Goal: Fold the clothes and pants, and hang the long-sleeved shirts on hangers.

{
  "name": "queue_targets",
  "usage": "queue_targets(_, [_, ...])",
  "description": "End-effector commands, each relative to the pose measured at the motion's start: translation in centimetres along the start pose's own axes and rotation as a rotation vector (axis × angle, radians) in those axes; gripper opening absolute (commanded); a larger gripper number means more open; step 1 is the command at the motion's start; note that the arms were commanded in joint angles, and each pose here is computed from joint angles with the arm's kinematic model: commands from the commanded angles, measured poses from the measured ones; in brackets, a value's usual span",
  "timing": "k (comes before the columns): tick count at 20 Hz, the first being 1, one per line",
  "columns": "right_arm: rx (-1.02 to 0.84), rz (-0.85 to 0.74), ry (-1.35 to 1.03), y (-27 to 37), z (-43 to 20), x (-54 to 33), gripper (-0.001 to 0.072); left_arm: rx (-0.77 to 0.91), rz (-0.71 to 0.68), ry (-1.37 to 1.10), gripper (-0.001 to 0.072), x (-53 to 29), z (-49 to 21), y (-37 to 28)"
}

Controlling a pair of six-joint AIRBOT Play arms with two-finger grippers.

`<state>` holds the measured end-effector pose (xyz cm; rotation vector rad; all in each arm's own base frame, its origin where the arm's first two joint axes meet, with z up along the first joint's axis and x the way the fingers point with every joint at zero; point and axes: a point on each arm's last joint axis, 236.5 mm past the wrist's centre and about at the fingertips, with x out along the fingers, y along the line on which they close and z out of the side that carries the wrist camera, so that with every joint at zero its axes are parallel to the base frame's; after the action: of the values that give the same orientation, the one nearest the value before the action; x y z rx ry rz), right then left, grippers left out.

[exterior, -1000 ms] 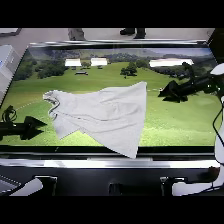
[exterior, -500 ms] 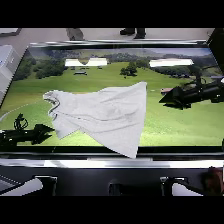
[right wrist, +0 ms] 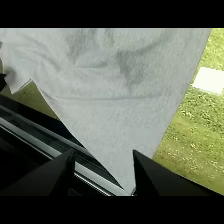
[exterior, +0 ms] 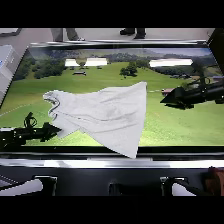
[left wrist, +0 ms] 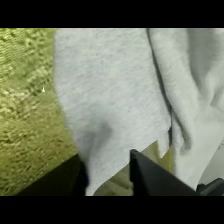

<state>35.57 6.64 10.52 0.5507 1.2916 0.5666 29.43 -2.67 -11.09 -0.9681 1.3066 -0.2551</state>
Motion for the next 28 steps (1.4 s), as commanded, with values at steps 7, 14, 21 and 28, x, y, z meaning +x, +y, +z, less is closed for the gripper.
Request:
queue_targets(7, [0.216, 0.061, 0.219, -3.9, -9.0, 6.7, 0.0421, -0.008, -0.014, 0.033, 0.0021, 0.7, -0.7, -0.7])
queue_targets(14, [0.316, 0.067, 0.381, -4.3, -20.1, 13.6, 0.0429, -0.048, -0.023, 0.033, 0.0021, 0.6, -0.6, -1.0])
queue_targets(21, [0.259, -0.024, 0.317, -4.7, -20.3, 17.3, 0.043, -0.062, -0.041, 0.049, 0.0021, 0.6, -0.9, -1.5])
queue_targets(28, [0.246, -0.098, 0.275, -6.0, -20.1, 18.5, 0.0431, -0.062, -0.047, 0.058, 0.0021, 0.6, -1.2, -1.6])
